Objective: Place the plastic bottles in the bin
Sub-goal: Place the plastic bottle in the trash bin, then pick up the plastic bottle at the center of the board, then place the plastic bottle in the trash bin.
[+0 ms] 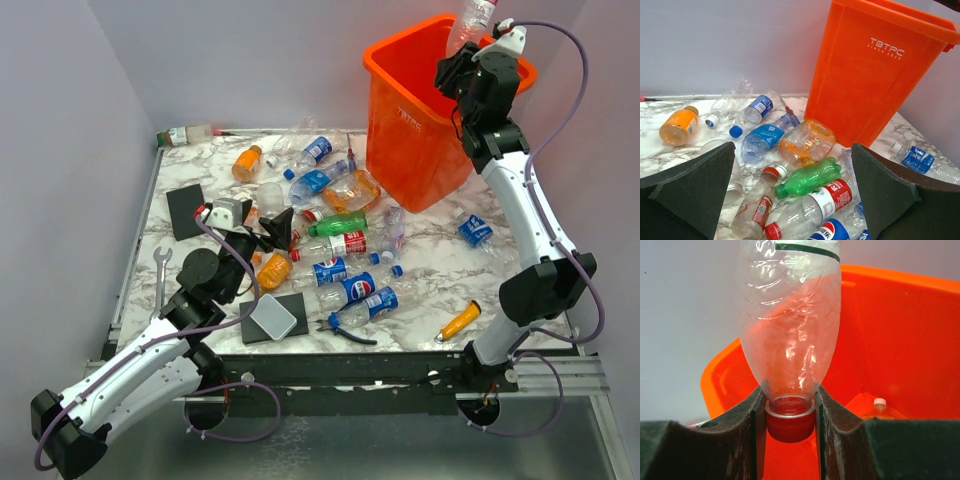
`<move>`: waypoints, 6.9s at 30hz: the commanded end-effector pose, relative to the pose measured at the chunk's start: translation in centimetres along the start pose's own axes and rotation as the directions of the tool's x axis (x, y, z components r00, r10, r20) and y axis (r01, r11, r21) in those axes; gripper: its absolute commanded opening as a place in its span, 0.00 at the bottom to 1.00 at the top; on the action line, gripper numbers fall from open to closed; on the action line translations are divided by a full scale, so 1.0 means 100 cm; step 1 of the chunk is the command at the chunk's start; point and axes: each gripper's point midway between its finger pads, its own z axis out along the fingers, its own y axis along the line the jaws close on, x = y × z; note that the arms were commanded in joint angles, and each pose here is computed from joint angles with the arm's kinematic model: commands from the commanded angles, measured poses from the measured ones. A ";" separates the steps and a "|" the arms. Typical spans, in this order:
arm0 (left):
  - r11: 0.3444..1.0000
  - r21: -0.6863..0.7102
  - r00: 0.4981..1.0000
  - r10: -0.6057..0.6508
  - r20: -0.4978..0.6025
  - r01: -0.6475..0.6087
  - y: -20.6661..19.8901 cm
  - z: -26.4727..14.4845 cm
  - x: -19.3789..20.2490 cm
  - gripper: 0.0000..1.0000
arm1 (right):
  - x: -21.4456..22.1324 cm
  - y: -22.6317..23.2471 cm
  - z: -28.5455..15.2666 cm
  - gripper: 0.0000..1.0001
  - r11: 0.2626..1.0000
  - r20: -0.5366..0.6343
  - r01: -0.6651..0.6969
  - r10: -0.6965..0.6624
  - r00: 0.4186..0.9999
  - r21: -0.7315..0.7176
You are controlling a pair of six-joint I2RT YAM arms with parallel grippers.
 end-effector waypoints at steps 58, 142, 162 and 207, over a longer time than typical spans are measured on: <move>0.956 0.262 0.889 0.231 -0.396 -0.131 -0.079 0.003 0.117 0.99 | 0.244 -0.143 -0.269 1.00 0.940 -0.400 -0.075 0.212 0.891 0.332; 0.964 0.214 0.918 0.222 -0.328 -0.157 -0.073 -0.002 0.086 0.99 | 0.270 -0.227 -0.216 0.52 0.851 -0.447 -0.271 0.478 0.756 0.451; 0.943 0.301 0.990 -0.123 -0.075 0.140 -0.106 -0.005 -0.004 0.99 | 0.082 0.005 -0.346 0.47 0.687 -0.192 -0.142 0.004 0.981 -0.713; 0.631 0.692 0.923 -0.356 -0.144 0.352 -0.226 -0.001 -0.120 0.62 | 0.110 0.116 -0.383 0.38 0.233 -0.198 -0.169 -0.108 0.974 -0.958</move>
